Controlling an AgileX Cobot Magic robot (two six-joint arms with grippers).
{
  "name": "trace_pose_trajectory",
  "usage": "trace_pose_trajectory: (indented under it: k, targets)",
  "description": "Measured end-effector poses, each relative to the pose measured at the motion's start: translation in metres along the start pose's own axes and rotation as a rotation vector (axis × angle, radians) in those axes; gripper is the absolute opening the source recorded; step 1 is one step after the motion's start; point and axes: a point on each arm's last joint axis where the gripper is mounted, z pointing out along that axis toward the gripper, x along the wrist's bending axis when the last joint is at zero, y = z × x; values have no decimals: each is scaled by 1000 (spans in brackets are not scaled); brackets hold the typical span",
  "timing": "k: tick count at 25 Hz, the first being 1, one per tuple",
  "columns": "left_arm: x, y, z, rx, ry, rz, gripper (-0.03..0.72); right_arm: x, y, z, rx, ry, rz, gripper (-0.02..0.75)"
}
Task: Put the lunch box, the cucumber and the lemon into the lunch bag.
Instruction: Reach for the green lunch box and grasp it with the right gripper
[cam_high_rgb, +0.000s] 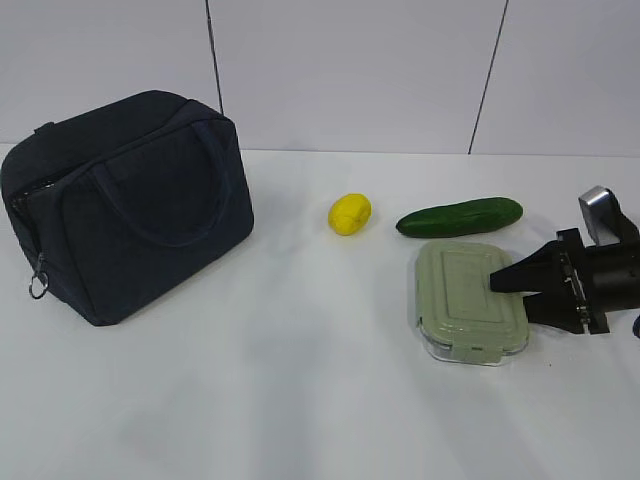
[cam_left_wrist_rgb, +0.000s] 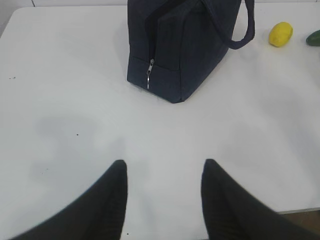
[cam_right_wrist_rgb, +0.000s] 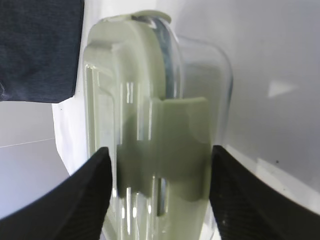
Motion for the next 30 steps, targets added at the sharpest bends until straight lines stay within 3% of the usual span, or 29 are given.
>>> trace_pose_trajectory:
  k: [30]
  targets:
    - [0, 0, 0, 0, 0, 0, 340, 0, 0, 0, 2, -3, 3, 422]
